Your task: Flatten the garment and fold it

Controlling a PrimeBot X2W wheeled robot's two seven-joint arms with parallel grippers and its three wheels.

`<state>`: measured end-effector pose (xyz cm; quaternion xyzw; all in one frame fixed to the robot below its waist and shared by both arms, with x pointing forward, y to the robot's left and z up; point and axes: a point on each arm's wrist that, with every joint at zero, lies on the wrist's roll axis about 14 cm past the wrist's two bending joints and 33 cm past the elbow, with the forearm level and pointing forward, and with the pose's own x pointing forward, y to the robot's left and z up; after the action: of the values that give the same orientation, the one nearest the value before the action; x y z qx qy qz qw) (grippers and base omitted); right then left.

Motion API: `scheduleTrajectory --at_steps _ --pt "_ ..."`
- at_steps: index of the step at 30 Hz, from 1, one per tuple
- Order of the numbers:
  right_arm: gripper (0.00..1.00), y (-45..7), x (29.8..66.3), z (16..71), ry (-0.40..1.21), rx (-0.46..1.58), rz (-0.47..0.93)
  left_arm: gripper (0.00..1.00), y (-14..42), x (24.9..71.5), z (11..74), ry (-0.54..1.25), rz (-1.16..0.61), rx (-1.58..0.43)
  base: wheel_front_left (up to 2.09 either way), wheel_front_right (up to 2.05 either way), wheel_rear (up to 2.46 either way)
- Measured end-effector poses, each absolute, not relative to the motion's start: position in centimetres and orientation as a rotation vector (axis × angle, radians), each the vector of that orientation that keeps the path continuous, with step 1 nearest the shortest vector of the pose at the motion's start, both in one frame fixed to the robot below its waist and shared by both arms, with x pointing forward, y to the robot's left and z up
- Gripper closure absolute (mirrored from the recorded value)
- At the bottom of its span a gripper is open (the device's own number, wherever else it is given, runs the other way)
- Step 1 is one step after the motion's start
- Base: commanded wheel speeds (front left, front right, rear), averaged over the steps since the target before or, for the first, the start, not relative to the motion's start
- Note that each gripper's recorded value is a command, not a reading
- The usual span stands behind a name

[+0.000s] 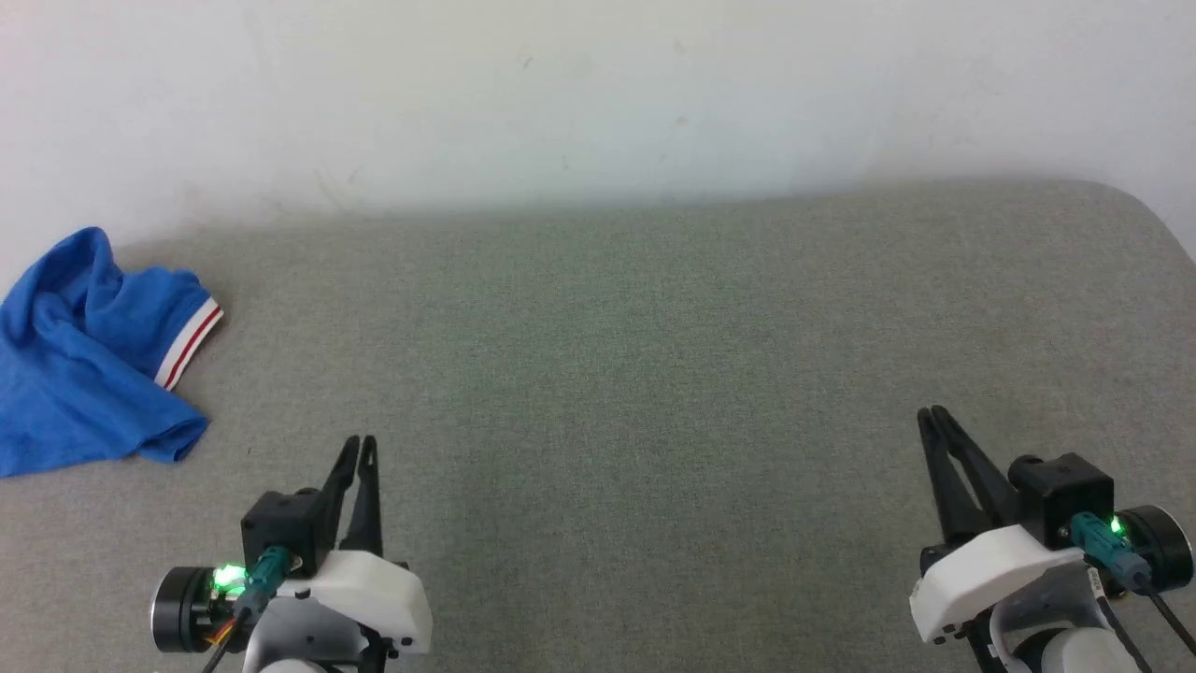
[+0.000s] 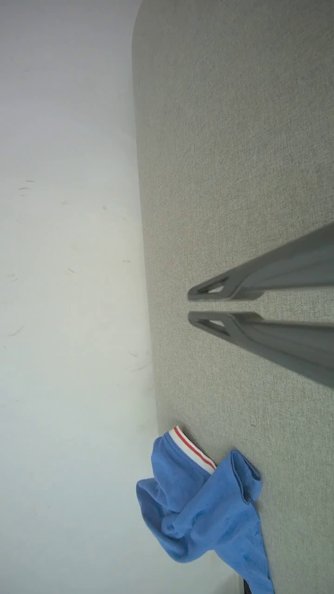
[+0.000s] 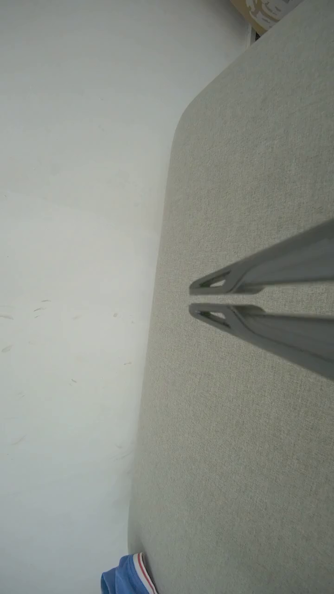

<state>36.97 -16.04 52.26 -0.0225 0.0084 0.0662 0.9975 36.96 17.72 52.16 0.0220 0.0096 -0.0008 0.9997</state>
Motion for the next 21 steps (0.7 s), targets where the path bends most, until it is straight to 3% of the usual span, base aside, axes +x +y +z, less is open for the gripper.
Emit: scheduleTrajectory --at_steps 1,21 --pt "0.0 -16.05 36.97 52.23 0.018 -0.045 0.132 0.0 17.71 36.95 52.14 0.02 -0.002 0.044 0.0 0.0 0.0" --pt "0.0 -15.93 36.99 52.25 0.016 -0.045 0.136 0.0 17.73 36.91 52.13 0.021 -0.001 0.044 0.0 0.0 0.0"
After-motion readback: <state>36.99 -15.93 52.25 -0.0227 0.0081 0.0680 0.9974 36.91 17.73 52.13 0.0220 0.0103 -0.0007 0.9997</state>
